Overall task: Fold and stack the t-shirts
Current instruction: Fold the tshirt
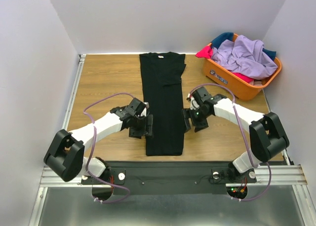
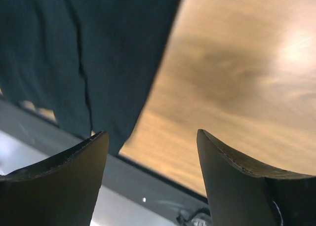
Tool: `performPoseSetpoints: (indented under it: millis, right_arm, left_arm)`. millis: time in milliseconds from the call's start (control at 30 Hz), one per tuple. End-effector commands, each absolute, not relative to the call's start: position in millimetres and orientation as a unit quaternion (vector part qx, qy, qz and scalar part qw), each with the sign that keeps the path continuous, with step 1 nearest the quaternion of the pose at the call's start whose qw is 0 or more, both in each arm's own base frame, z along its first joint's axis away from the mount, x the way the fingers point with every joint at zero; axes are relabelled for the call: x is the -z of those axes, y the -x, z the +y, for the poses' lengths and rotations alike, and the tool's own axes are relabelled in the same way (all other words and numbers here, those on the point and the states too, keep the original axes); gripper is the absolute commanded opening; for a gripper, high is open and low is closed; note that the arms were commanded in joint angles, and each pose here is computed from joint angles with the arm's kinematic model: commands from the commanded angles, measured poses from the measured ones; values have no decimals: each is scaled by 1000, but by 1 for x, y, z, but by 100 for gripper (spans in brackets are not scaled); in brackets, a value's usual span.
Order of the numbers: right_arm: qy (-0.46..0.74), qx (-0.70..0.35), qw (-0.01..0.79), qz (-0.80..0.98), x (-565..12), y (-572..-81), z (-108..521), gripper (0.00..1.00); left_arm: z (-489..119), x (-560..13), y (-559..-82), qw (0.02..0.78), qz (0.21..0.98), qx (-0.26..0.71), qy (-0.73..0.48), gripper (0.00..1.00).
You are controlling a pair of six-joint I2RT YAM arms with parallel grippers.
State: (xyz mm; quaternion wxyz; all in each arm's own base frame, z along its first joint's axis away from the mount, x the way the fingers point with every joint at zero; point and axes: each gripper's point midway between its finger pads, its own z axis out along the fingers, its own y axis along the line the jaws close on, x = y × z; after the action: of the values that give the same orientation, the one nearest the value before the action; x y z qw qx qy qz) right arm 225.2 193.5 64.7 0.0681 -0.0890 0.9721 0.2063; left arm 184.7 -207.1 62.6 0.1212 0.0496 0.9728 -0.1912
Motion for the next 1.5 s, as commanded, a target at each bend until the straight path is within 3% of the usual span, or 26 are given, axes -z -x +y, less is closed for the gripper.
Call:
performPoseSetpoints:
  millis: [0,367,800,1100,1167,1233,1467]
  right_arm:
    - [126,-239,52,962,-74,-193,211,78]
    - [144,-245,33,958,-74,-164,224,77]
    - [150,-243,37,958,-77,-166,232,77]
    - [163,-236,39,957,-77,-170,241,77]
    - [166,-235,38,957,-77,-169,245,77]
    - [164,-232,33,958,-74,-168,246,77]
    - [120,-233,14,965,-63,-153,246,77]
  left_arm:
    - [-208,-61,-158,93,972,211,-38,77]
    - [-213,-36,-111,48,973,221,-41,73]
    - [-212,-22,-115,70,976,206,-1,62]
    - [-199,-9,-113,78,979,184,35,33]
    - [-201,-4,-109,69,979,190,33,15]
    - [-201,-3,-110,71,979,190,29,6]
    - [-204,-13,-114,97,971,219,27,2]
